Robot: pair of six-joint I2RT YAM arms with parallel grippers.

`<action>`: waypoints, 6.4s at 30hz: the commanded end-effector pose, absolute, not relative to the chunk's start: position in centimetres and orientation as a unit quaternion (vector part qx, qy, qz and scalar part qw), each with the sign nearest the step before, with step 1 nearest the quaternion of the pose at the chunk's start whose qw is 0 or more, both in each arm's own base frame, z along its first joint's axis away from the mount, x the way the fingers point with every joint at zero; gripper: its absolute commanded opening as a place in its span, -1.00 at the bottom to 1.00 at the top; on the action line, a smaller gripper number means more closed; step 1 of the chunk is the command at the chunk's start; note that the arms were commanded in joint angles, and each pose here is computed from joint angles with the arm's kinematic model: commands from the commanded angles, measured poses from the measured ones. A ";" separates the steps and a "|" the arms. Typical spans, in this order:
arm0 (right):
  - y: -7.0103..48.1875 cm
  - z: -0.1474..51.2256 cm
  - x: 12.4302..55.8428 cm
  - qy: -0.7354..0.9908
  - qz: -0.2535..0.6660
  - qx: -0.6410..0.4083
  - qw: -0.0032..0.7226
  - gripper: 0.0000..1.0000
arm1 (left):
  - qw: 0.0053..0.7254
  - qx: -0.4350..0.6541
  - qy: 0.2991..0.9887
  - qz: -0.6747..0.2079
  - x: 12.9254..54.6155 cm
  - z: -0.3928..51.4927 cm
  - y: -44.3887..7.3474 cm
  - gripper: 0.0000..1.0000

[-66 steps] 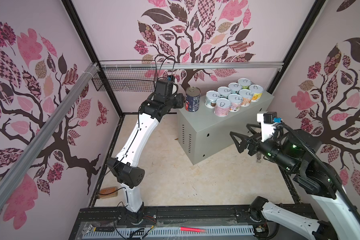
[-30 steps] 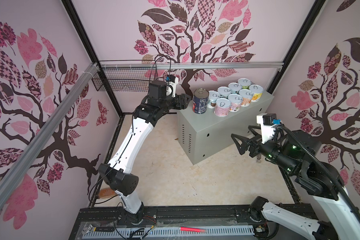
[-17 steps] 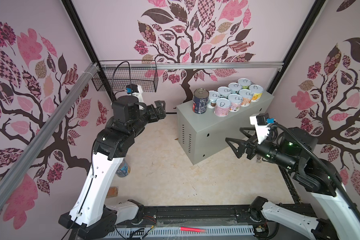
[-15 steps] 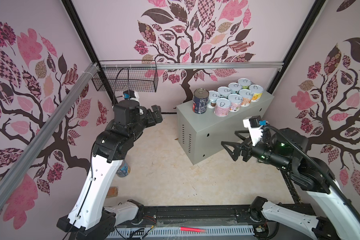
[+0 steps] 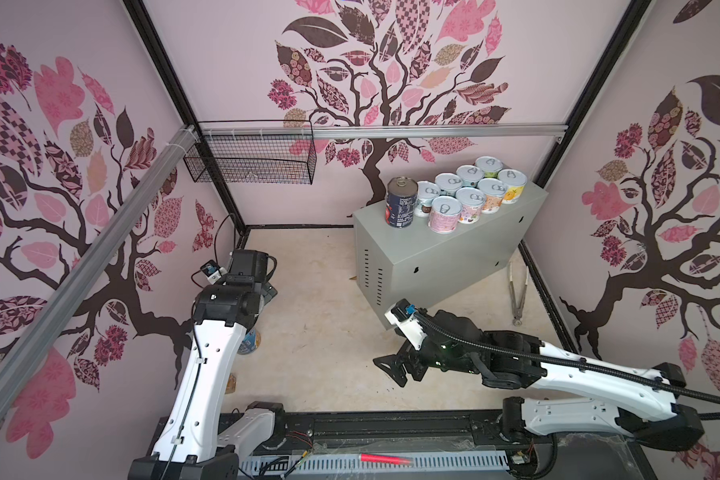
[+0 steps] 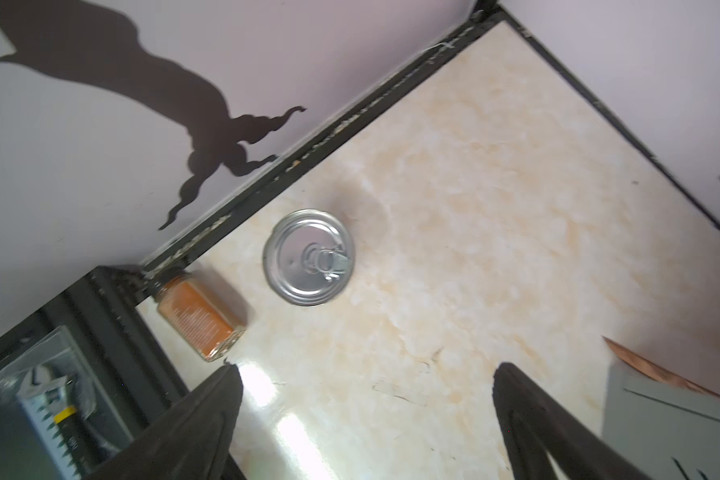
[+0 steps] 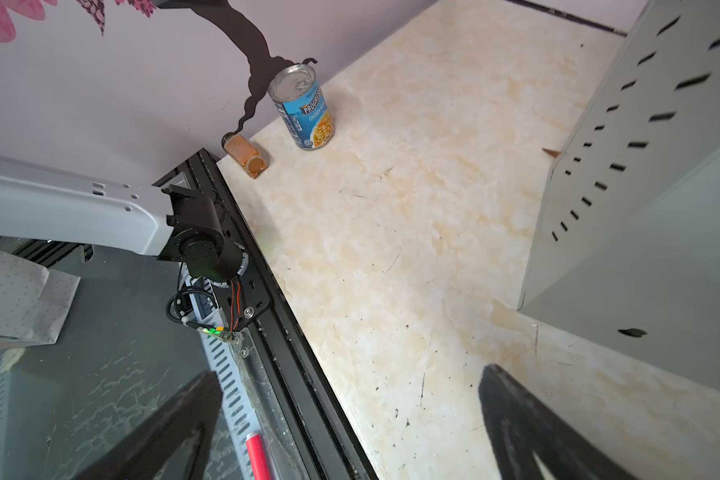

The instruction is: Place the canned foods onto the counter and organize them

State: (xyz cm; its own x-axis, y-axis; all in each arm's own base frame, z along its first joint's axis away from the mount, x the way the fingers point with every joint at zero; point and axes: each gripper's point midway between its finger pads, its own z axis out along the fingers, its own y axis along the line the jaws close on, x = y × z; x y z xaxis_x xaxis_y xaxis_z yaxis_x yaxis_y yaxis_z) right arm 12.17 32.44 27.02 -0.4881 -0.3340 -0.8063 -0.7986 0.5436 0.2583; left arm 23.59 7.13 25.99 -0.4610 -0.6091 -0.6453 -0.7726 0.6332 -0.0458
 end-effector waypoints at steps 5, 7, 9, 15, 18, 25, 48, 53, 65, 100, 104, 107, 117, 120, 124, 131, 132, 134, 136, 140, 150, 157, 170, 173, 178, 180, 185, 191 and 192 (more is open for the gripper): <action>33.1 26.4 12.0 0.798 0.357 -0.325 0.360 1.00 | 0.274 -0.469 0.817 0.192 22.0 20.3 9.3 0.96; 32.9 25.8 11.9 0.800 0.358 -0.323 0.358 1.00 | 0.275 -0.484 0.806 0.202 22.0 19.3 9.7 0.96; 32.7 25.2 11.8 0.801 0.360 -0.320 0.355 1.00 | 0.270 -0.501 0.794 0.213 22.0 18.4 10.0 0.96; 32.3 23.7 11.5 0.806 0.360 -0.317 0.346 1.00 | 0.265 -0.535 0.764 0.245 22.3 16.0 10.8 0.96; 32.2 23.2 11.4 0.808 0.357 -0.319 0.342 1.00 | 0.263 -0.543 0.750 0.271 22.4 14.9 11.3 0.96; 31.9 22.2 11.3 0.811 0.352 -0.325 0.336 1.00 | 0.253 -0.552 0.723 0.328 22.9 13.0 12.4 0.96; 32.1 20.6 11.3 0.810 0.335 -0.351 0.330 1.00 | 0.306 -0.526 0.717 0.340 26.7 14.7 10.9 0.96; 32.3 20.4 11.4 0.809 0.334 -0.356 0.327 1.00 | 0.320 -0.532 0.710 0.331 26.3 16.2 11.1 0.96; 32.2 19.8 11.3 0.813 0.331 -0.357 0.318 1.00 | 0.304 -0.545 0.728 0.285 27.2 13.9 11.8 0.96; 32.4 17.9 11.4 0.824 0.322 -0.361 0.297 1.00 | 0.228 -0.582 0.745 0.233 27.3 8.4 13.4 0.96; 32.3 17.9 11.4 0.824 0.320 -0.362 0.297 1.00 | 0.228 -0.583 0.747 0.224 27.4 8.4 13.2 0.96; 32.3 17.8 11.4 0.824 0.320 -0.361 0.296 1.00 | 0.230 -0.581 0.746 0.230 27.4 9.2 13.4 0.96; 32.4 17.8 11.3 0.823 0.325 -0.362 0.294 1.00 | 0.248 -0.572 0.743 0.244 26.7 12.2 13.0 0.96; 32.2 17.8 11.3 0.823 0.327 -0.360 0.294 1.00 | 0.260 -0.567 0.741 0.249 26.2 13.3 12.5 0.96; 31.8 17.7 11.1 0.825 0.329 -0.357 0.291 1.00 | 0.264 -0.568 0.740 0.246 25.6 13.5 12.2 0.96; 31.2 17.2 10.9 0.829 0.328 -0.350 0.288 1.00 | 0.245 -0.568 0.742 0.258 24.2 12.4 12.2 0.96; 31.1 17.1 10.9 0.830 0.327 -0.349 0.288 1.00 | 0.243 -0.568 0.742 0.260 24.0 12.4 12.2 0.96; 30.9 16.6 10.9 0.833 0.321 -0.349 0.285 1.00 | 0.238 -0.568 0.743 0.263 23.9 12.2 12.2 0.96; 30.8 16.4 10.9 0.835 0.320 -0.347 0.283 1.00 | 0.233 -0.568 0.747 0.255 23.9 11.8 12.1 0.96; 30.6 16.3 10.9 0.836 0.323 -0.342 0.282 1.00 | 0.227 -0.572 0.753 0.232 24.2 10.9 12.0 0.96; 30.6 15.8 10.9 0.841 0.315 -0.342 0.276 1.00 | 0.207 -0.572 0.764 0.215 25.0 9.2 12.9 0.96; 30.7 15.5 10.9 0.843 0.311 -0.342 0.273 1.00 | 0.183 -0.579 0.768 0.206 25.4 7.2 13.1 0.96; 30.8 14.8 11.1 0.846 0.303 -0.346 0.270 1.00 | 0.176 -0.580 0.770 0.199 25.6 6.6 13.6 0.68; 30.9 14.7 11.1 0.845 0.305 -0.345 0.271 1.00 | 0.175 -0.576 0.774 0.196 25.6 6.5 13.6 0.41; 30.8 14.8 11.0 0.845 0.308 -0.343 0.272 1.00 | 0.174 -0.561 0.785 0.198 25.4 6.8 13.4 -0.08; 30.7 15.0 11.0 0.844 0.309 -0.342 0.275 1.00 | 0.180 -0.547 0.793 0.198 25.4 7.2 13.3 -0.16; 30.4 15.8 11.1 0.837 0.315 -0.343 0.288 1.00 | 0.208 -0.481 0.830 0.192 26.9 9.4 11.3 -0.21; 29.6 16.6 10.9 0.817 0.331 -0.351 0.317 1.00 | 0.229 -0.383 0.883 0.146 28.7 12.7 7.1 -0.21; 29.5 16.8 10.8 0.810 0.337 -0.353 0.324 1.00 | 0.236 -0.360 0.892 0.138 28.9 13.5 6.3 -0.22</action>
